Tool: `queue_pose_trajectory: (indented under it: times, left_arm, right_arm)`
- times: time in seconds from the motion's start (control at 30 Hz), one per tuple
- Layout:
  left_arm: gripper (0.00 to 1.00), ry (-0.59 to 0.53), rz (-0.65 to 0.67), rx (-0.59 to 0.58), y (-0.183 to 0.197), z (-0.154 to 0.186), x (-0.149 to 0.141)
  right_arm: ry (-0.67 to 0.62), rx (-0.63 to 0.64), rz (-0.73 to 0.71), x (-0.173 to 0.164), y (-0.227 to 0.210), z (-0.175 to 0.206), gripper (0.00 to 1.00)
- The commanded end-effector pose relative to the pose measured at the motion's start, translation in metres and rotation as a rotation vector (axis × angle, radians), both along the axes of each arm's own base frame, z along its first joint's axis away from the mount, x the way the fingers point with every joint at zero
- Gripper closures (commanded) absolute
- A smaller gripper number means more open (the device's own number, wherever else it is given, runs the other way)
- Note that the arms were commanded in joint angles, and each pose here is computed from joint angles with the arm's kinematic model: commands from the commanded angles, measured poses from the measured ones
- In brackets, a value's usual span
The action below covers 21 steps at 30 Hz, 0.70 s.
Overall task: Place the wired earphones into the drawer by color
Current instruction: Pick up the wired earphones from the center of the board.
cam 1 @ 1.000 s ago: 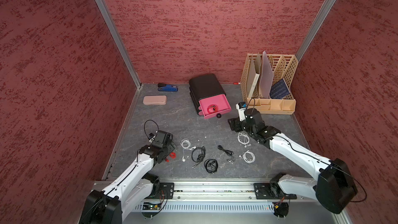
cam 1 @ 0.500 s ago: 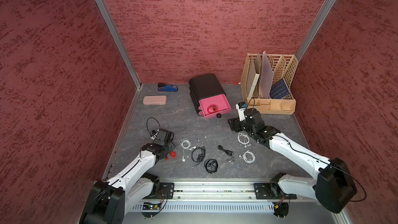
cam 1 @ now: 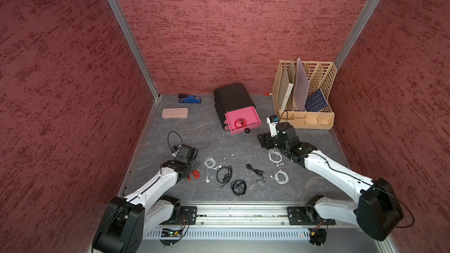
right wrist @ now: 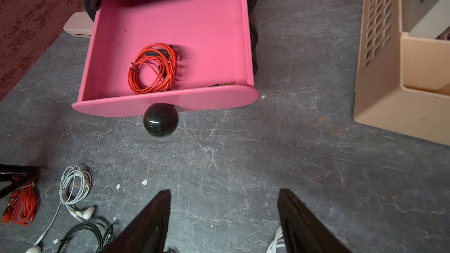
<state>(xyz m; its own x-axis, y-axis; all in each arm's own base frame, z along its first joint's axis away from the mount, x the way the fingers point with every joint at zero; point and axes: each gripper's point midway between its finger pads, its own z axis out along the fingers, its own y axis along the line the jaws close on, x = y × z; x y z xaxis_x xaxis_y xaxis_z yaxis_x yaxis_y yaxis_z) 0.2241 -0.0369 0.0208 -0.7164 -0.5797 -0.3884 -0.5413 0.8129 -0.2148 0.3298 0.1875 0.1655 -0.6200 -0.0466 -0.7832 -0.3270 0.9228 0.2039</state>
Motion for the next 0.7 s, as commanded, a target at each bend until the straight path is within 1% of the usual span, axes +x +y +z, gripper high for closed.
queue_pose_trajectory:
  times: [0.0,0.1,0.23,0.27,0.33,0.37,0.47,0.67]
  left_arm:
    - [0.63,-0.024,-0.031,-0.005,-0.007,0.008,0.013]
    - [0.72,-0.008,-0.042,-0.011,-0.01,0.005,0.015]
    - [0.8,0.005,-0.05,-0.015,-0.012,0.003,0.016]
    - [0.87,0.007,-0.051,-0.019,-0.013,0.002,0.017]
    - [0.92,0.006,-0.052,-0.021,-0.013,0.003,0.017]
    - [0.96,0.004,-0.052,-0.023,-0.013,0.004,0.018]
    - [1.0,-0.011,-0.054,-0.026,-0.014,0.007,0.02]
    - [1.0,-0.082,-0.092,-0.046,-0.021,0.027,0.03]
  right_arm:
    - [-0.019,-0.009,-0.015,0.002,-0.003,-0.001,0.26]
    - [-0.019,-0.009,-0.017,0.002,-0.003,-0.001,0.26]
    - [-0.018,-0.008,-0.015,0.002,-0.003,-0.001,0.26]
    - [-0.018,-0.008,-0.014,0.002,-0.002,-0.001,0.26]
    - [-0.019,-0.008,-0.015,0.002,-0.003,-0.001,0.26]
    - [-0.019,-0.008,-0.016,0.002,-0.003,0.0,0.26]
    - [-0.02,-0.005,-0.014,0.002,-0.002,0.0,0.26]
    - [-0.02,-0.008,-0.016,0.002,-0.003,0.0,0.26]
